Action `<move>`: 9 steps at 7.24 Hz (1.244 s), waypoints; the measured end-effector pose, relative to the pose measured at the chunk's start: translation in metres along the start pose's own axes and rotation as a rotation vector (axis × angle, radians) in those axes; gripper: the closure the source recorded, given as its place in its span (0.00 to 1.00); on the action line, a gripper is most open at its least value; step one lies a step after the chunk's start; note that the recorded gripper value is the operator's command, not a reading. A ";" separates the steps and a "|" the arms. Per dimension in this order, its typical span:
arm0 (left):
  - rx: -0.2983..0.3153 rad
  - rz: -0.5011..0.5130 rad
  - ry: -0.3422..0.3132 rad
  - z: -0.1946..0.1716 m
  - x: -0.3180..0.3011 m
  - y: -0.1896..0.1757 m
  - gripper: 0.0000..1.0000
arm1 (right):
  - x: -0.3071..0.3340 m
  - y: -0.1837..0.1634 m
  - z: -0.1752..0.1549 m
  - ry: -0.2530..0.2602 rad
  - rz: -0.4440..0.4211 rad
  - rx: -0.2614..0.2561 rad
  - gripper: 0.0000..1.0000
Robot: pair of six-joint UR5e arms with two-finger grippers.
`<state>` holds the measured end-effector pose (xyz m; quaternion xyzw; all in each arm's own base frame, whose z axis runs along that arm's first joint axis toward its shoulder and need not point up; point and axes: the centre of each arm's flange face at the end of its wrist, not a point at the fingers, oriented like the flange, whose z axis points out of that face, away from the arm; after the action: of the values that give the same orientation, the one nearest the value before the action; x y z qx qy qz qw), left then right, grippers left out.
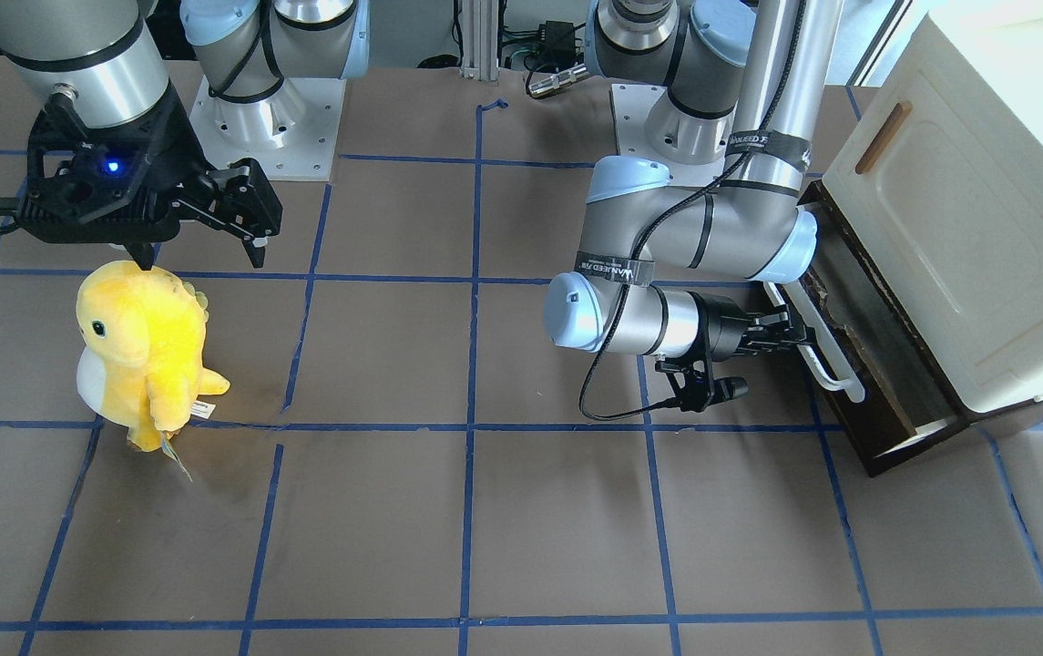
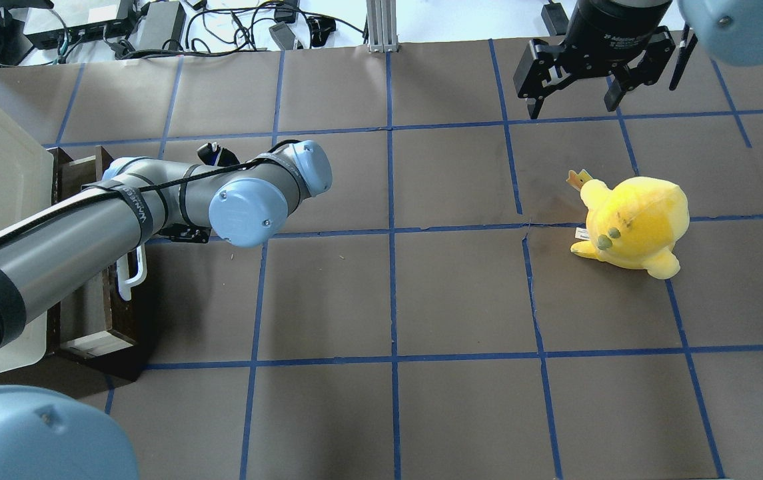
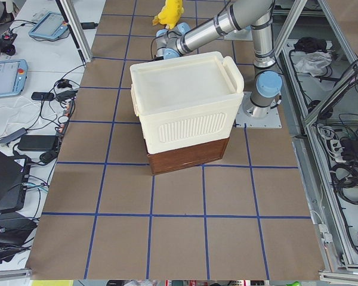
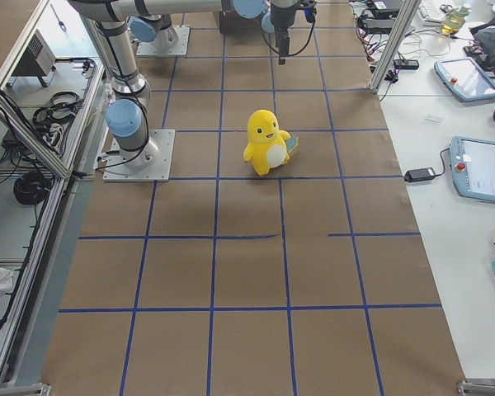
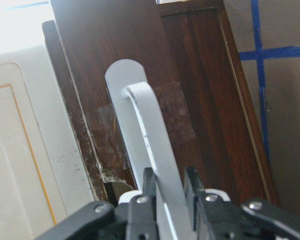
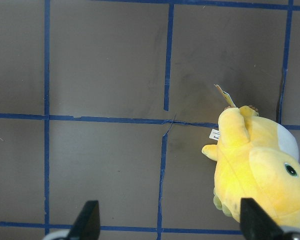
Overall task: Pull drawer sideways
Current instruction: 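Pull the drawer handle with the left gripper, sliding the drawer out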
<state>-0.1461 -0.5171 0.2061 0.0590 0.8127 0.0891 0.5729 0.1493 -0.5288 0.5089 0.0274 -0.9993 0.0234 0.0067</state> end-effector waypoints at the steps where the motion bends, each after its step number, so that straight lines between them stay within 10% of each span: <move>1: 0.003 0.004 0.000 -0.002 0.001 0.000 0.85 | 0.000 0.000 0.000 0.000 0.000 0.000 0.00; 9: 0.037 -0.006 0.039 -0.032 0.004 0.000 0.86 | 0.000 0.000 0.000 0.000 0.000 0.000 0.00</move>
<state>-0.1777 -0.5191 0.2125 0.0656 0.8254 0.0733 0.5559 0.1494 -0.5288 0.5089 0.0274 -0.9993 0.0234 0.0067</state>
